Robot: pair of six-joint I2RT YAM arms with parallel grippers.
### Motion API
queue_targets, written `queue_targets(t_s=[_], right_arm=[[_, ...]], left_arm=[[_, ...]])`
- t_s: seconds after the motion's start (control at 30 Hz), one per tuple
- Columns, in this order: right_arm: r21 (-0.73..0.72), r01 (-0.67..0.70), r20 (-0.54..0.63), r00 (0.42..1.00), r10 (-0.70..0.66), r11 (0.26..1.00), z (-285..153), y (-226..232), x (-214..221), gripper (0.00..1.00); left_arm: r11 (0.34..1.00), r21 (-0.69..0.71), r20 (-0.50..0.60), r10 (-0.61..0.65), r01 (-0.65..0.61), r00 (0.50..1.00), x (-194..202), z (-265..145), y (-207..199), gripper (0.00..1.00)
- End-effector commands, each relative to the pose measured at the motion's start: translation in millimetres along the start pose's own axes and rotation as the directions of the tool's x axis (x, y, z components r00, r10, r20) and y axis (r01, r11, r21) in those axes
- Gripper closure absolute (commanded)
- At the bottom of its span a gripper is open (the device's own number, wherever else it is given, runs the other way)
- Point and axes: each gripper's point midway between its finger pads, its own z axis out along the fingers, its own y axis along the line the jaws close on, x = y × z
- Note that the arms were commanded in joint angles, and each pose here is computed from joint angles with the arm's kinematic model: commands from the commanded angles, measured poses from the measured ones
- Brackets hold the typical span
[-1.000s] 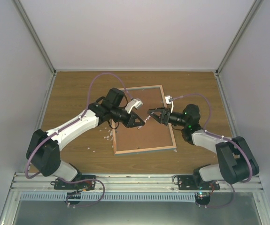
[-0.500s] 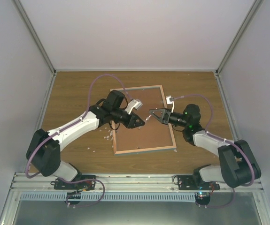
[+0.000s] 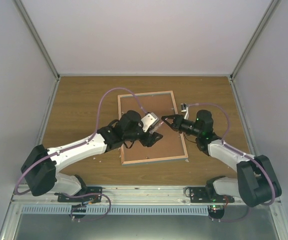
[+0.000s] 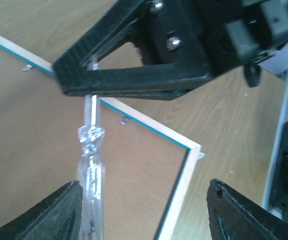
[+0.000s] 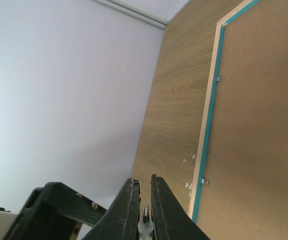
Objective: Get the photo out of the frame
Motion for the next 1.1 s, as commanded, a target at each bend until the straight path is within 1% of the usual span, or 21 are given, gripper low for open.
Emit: queue_targets(t_s=[0.0,0.2,0.3,0.53,0.7,0.93,1.07], right_arm=[[-0.004,-0.108,0.056,0.993,0.108,0.994,-7.2,5.6,-6.3,1.00],[-0.035,-0.136,0.038,0.990,0.137,0.990,-8.9,13.9,-3.7,0.99],[-0.035,-0.141,0.040,0.989,0.142,0.989,-10.5,15.3,-3.0,1.00],[-0.056,-0.181,0.031,0.983,0.183,0.982,-13.2,14.6,3.3,0.99],[-0.072,-0.194,0.022,0.980,0.196,0.978,-13.9,16.0,5.6,1.00],[-0.093,-0.205,0.021,0.978,0.208,0.974,-15.1,19.9,5.6,0.99],[-0.104,-0.213,0.023,0.976,0.216,0.972,-16.2,21.1,6.1,0.99]], left_arm=[[0.992,-0.115,0.176,0.071,-0.051,0.982,-27.5,-7.4,14.5,0.31],[0.992,-0.123,0.225,0.055,-0.028,0.973,-21.3,-5.4,20.4,0.29],[0.997,-0.075,0.269,0.041,-0.021,0.962,-23.8,-7.5,15.8,0.31],[0.998,0.070,0.370,-0.033,0.008,0.929,-29.4,-19.6,7.9,0.39],[0.995,0.104,0.389,-0.040,-0.001,0.920,-30.8,-20.0,4.7,0.45],[0.993,0.120,0.388,-0.051,0.004,0.920,-28.1,-13.8,5.7,0.48],[0.992,0.123,0.387,-0.056,0.009,0.920,-27.3,-12.4,6.8,0.49]])
